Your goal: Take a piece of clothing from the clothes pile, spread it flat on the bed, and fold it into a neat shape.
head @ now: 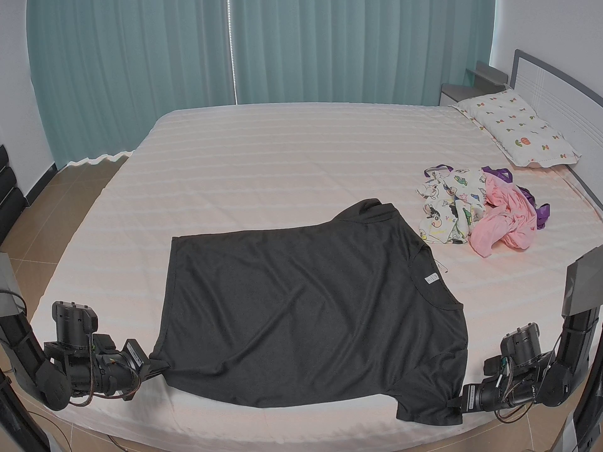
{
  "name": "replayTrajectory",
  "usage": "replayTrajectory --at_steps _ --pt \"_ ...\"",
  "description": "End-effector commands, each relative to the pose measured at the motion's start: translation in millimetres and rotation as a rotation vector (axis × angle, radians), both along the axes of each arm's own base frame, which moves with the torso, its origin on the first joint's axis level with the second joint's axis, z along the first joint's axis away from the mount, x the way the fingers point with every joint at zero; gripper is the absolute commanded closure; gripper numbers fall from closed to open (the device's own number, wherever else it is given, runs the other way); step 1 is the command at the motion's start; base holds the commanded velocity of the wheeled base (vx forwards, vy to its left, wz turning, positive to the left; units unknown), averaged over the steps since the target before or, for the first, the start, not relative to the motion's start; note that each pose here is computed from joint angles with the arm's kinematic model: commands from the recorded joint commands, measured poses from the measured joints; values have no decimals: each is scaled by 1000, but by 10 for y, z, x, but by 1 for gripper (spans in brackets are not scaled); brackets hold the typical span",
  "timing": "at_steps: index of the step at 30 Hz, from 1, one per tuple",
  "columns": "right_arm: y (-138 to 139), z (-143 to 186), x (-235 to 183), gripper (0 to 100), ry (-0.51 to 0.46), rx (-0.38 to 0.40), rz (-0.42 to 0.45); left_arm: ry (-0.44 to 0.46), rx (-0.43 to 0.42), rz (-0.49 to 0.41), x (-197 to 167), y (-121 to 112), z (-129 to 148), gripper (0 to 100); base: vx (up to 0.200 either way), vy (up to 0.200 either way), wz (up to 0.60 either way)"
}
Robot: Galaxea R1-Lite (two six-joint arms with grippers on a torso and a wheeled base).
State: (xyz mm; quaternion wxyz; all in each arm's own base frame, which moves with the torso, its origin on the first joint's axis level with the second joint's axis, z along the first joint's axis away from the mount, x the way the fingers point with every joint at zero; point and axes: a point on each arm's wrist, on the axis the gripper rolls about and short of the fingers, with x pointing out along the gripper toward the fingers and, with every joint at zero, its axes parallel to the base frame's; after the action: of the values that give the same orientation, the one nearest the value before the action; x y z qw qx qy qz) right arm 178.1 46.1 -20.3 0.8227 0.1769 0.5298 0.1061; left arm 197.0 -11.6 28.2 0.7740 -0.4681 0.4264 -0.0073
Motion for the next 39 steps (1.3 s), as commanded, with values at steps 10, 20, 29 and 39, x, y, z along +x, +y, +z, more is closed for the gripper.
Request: replayTrajectory --at_steps 10,20,29,39 --pt "-124 315 -265 100 22 -11 -35 -39 56 -53 -292 -33 104 100 0 0 0" --pt "-155 327 -353 100 67 -80 -64 89 162 -207 -492 -67 12 100 0 0 0" --pt "-163 353 -390 100 70 -91 -59 116 216 -215 -518 -57 -20 100 0 0 0" --pt "-223 430 -570 100 109 -135 -1 223 234 -301 -524 -141 -185 100 0 0 0"
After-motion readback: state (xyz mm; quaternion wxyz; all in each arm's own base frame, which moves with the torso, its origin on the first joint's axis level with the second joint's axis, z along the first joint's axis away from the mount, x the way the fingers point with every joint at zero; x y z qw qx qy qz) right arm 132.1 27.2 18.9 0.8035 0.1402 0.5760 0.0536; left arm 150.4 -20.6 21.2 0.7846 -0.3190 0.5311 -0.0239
